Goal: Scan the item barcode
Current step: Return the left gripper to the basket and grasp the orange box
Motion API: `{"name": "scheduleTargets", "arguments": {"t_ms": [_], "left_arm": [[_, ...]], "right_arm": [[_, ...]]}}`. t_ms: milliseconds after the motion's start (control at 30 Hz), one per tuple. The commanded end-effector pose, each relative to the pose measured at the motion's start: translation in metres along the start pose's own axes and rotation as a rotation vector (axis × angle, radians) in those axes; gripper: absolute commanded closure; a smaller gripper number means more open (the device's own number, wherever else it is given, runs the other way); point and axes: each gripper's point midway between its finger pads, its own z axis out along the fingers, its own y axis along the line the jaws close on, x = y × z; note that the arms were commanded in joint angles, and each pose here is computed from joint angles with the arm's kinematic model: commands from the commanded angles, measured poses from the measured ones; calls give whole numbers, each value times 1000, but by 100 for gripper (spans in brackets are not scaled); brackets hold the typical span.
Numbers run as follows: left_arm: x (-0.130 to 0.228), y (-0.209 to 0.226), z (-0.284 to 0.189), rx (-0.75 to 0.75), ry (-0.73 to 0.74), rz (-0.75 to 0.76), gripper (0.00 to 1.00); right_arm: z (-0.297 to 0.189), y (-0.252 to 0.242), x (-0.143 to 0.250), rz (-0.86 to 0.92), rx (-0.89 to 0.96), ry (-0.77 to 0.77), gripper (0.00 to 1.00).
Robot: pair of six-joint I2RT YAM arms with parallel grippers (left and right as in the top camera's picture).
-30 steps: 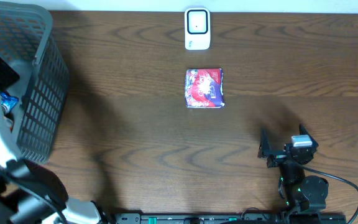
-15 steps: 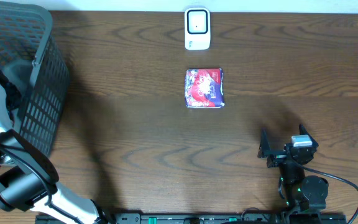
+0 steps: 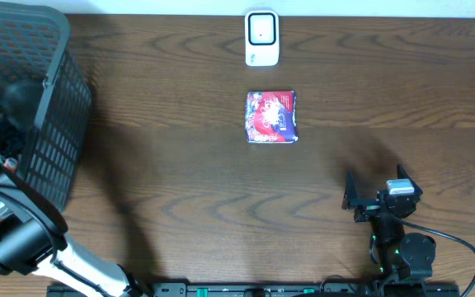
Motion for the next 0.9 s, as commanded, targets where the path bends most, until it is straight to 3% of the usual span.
{"name": "scheduleTargets", "arguments": {"t_ms": [0, 333, 400, 533, 633, 867], "left_arm": [[11, -22, 11, 169, 25, 50, 23], [29, -25, 42, 133, 26, 82, 26], [28, -21, 46, 104, 16, 79, 39], [21, -21, 46, 101, -11, 71, 75], [21, -22, 46, 107, -11, 56, 92], [11, -17, 28, 114, -53, -106, 93]], "right_arm": [[0, -1, 0, -11, 5, -1, 1], [0, -1, 0, -11, 5, -1, 1], [0, -1, 0, -11, 5, -1, 1], [0, -1, 0, -11, 5, -1, 1], [0, -1, 0, -11, 5, -1, 1], [0, -1, 0, -11, 5, -1, 1]]}}
